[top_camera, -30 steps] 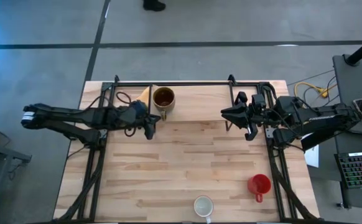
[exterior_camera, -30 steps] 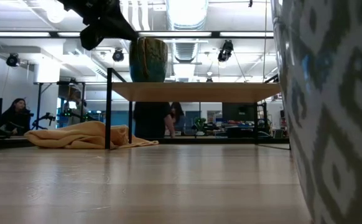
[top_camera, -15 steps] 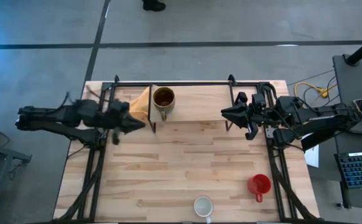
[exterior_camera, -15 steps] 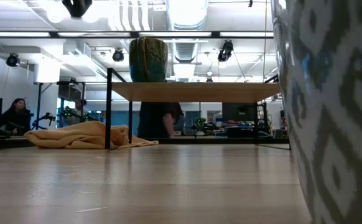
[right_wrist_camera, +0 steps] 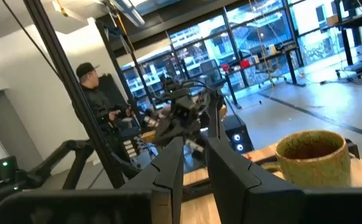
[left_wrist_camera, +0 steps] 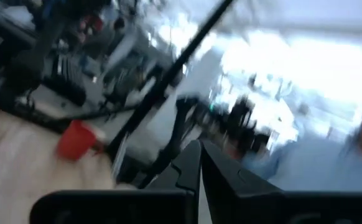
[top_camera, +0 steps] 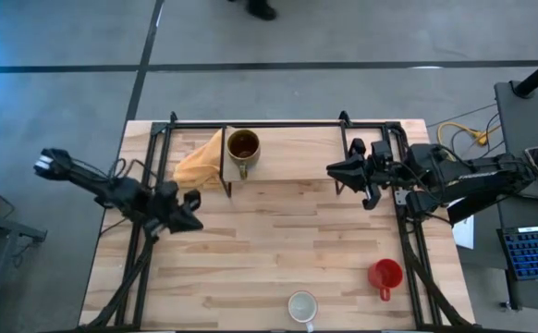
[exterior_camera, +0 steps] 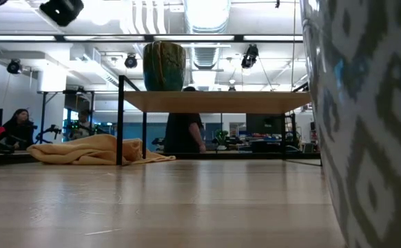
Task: Stack small to large cups/mugs on shelf
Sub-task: Put the gray mug on the shelf
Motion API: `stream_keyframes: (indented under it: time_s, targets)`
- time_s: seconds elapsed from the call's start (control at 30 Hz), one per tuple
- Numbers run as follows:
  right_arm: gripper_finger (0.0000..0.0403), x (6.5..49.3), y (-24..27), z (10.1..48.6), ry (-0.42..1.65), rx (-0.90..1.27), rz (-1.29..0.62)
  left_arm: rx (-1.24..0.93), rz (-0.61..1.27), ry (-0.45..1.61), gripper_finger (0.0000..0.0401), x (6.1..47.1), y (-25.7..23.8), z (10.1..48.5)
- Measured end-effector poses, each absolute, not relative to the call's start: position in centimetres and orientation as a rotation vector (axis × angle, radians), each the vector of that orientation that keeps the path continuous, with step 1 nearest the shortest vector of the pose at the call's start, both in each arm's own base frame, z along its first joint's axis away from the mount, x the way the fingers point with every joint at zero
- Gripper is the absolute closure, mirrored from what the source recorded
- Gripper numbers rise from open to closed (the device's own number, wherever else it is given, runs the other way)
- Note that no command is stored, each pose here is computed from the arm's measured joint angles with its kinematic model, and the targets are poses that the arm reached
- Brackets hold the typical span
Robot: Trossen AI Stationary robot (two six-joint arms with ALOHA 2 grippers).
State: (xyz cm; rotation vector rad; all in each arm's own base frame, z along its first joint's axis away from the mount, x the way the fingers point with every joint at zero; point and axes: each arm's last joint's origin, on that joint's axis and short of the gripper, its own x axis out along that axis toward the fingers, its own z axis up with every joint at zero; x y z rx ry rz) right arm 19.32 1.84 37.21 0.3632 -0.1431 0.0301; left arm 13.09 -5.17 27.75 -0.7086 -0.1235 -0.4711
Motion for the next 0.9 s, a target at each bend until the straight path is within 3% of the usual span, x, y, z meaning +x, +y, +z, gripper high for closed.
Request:
stream_keyframes:
  time_s: [0.13,0.43,0.53,0.7,0.9]
  targets:
    - [0.0339,19.4,1.8,37.0,-0.123,0.349,0.025,-0.598,-0.468,-0.098,0.0401,13.1,-5.6,26.4]
    - [0.0339,19.6,1.9,36.6,-0.091,0.345,0.020,-0.580,-0.375,-0.018,0.0401,12.6,-5.2,21.9]
    - [0.0339,19.5,1.9,36.9,-0.119,0.345,0.024,-0.525,-0.336,-0.059,0.0401,12.3,-4.9,21.6]
    - [0.0339,19.2,1.8,37.2,-0.143,0.279,0.019,-0.176,-0.250,-0.227,0.0401,10.9,-4.1,22.4]
    - [0.0339,19.1,1.7,37.2,-0.144,0.279,-0.003,-0.199,-0.164,-0.114,0.0401,9.7,-3.3,20.9]
